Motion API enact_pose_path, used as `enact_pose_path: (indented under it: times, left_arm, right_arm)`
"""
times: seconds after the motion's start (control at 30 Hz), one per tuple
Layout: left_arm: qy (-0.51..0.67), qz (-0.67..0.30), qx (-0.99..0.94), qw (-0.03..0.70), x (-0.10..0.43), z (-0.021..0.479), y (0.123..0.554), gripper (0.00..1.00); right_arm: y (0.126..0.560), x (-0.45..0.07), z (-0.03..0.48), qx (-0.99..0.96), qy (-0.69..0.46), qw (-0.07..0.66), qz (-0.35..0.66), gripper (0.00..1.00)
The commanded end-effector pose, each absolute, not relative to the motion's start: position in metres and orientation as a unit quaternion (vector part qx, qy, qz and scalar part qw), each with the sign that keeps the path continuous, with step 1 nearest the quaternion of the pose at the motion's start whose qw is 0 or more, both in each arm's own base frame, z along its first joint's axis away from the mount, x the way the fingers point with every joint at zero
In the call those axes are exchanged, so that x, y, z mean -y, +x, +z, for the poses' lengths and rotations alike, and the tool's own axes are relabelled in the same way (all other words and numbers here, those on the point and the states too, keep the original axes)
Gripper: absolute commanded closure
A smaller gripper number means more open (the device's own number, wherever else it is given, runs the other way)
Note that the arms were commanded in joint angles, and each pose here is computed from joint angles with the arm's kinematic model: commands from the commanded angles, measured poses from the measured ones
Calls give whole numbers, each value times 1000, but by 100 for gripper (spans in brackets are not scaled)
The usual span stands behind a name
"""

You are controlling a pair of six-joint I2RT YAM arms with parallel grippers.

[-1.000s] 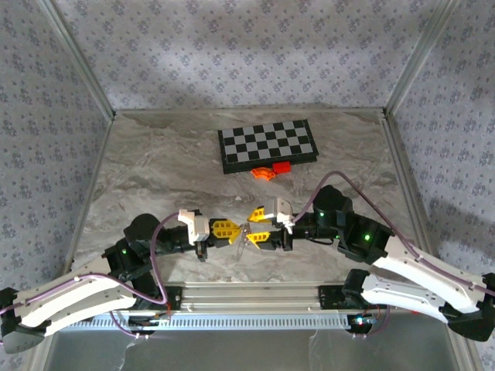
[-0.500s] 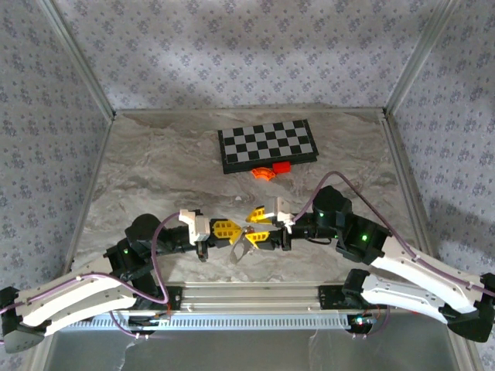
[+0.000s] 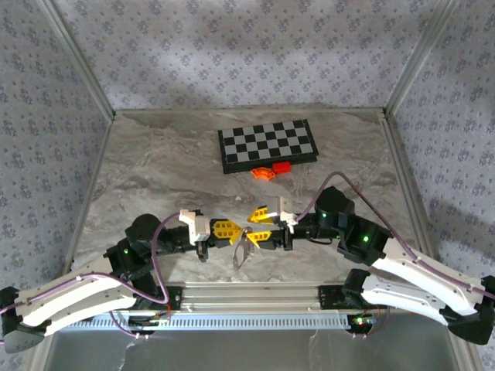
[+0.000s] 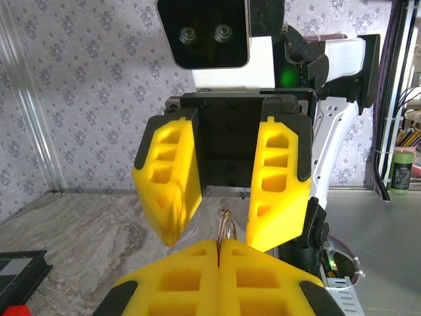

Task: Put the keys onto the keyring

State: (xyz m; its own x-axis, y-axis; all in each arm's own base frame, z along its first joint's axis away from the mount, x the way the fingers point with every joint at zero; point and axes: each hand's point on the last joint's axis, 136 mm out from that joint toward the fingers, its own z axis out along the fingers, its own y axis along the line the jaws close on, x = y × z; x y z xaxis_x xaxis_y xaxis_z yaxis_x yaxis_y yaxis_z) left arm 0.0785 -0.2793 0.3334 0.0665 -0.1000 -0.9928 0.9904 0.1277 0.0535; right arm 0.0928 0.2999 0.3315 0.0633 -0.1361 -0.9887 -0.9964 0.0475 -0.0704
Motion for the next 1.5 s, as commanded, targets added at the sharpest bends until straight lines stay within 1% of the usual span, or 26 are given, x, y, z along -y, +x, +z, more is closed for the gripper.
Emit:
enact_pose_path:
  times: [0.0, 0.5, 0.8, 0.93, 1.23, 1.47]
  left_arm:
    - [448, -486, -468, 587, 276, 351, 76, 100]
    - [454, -485, -465, 586, 276, 354, 75, 100]
    - [454, -485, -460, 589, 277, 356, 74, 100]
    - [455, -485, -460, 588, 278, 356, 75, 100]
    - [455, -486, -460, 588, 278, 356, 74, 100]
    - [452, -485, -461, 590, 276, 356, 75, 100]
  right_arm:
    - [87, -297, 339, -508, -536, 503, 449, 60]
    - [81, -295, 348, -484, -542, 513, 457, 58]
    - [83, -299, 343, -490, -544, 506, 455, 57]
    - [87, -300, 340, -498, -543, 503, 452, 61]
    - [94, -303, 334, -515, -540, 500, 439, 75]
    - [94, -302, 330, -520, -541, 497, 436, 75]
